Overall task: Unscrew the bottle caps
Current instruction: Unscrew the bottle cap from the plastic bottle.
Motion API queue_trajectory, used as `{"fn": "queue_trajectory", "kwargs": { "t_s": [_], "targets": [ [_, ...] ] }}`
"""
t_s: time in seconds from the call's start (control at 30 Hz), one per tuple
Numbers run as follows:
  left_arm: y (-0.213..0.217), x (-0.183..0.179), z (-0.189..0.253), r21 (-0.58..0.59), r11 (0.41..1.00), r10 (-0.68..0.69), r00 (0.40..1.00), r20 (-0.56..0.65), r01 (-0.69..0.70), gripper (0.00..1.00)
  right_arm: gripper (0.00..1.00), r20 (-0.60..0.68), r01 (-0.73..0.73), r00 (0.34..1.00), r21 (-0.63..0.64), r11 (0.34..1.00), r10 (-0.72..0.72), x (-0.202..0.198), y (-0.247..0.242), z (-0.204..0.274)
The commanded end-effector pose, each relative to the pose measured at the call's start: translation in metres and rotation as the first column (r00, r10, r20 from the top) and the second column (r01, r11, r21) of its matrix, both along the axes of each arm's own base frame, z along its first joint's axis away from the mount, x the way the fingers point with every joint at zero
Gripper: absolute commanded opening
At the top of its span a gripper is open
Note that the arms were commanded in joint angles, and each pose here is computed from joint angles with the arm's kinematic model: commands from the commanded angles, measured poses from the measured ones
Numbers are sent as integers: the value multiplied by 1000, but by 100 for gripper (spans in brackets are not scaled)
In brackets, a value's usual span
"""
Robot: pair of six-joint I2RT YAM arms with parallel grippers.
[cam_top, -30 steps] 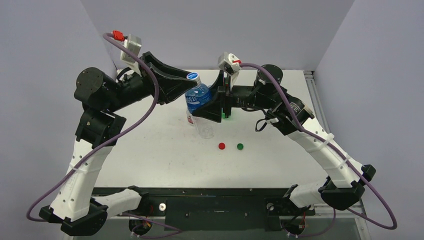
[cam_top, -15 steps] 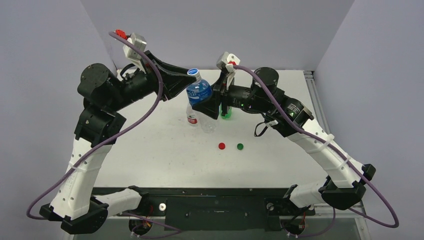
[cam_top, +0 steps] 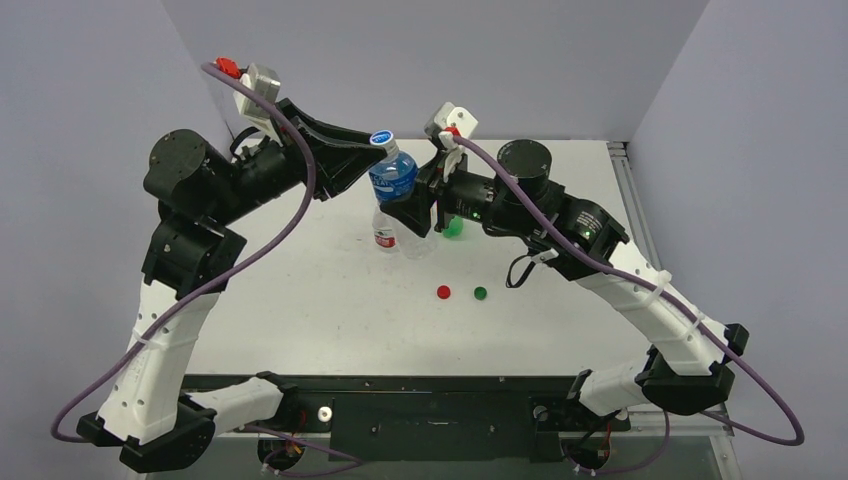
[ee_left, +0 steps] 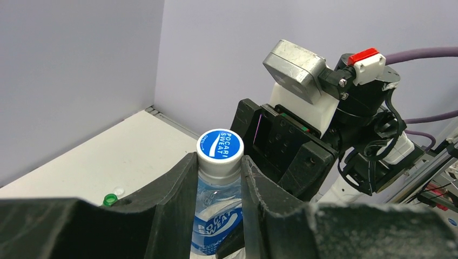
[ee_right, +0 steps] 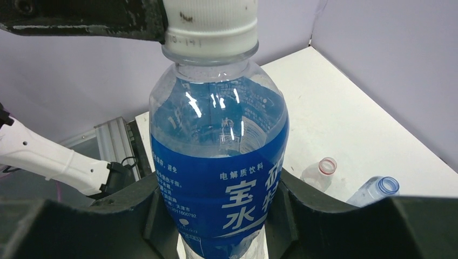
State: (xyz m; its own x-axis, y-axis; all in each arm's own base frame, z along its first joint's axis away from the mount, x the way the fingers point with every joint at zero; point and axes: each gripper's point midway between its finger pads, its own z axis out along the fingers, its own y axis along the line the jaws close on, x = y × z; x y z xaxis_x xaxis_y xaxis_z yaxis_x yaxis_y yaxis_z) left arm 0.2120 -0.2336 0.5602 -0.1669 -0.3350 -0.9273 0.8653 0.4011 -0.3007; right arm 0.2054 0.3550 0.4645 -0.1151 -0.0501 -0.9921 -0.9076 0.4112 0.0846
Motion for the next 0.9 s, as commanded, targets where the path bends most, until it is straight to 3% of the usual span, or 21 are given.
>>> {"fn": "queue_trajectory", "kwargs": {
  "t_s": [0.0, 0.43, 0.67, 0.87],
  "targets": [
    [8, -7, 22, -59, 998, 18, 999, 42, -16, 0, 0, 51, 55, 997, 39, 998, -57, 5, 1, 21],
    [-3, -20, 24, -98, 990, -95, 994, 47, 99, 0, 0, 13, 35, 999, 1, 999, -35, -5, 37, 7],
    [5, -8, 19, -64, 998, 10, 999, 53, -7, 0, 0, 115, 238, 968, -116, 964, -225, 8, 35, -2],
    [16, 9, 6, -14, 990, 138, 990, 28, -138, 0, 0, 279, 474, 868, -214, 854, -411, 20, 19, -5]
  ]
}}
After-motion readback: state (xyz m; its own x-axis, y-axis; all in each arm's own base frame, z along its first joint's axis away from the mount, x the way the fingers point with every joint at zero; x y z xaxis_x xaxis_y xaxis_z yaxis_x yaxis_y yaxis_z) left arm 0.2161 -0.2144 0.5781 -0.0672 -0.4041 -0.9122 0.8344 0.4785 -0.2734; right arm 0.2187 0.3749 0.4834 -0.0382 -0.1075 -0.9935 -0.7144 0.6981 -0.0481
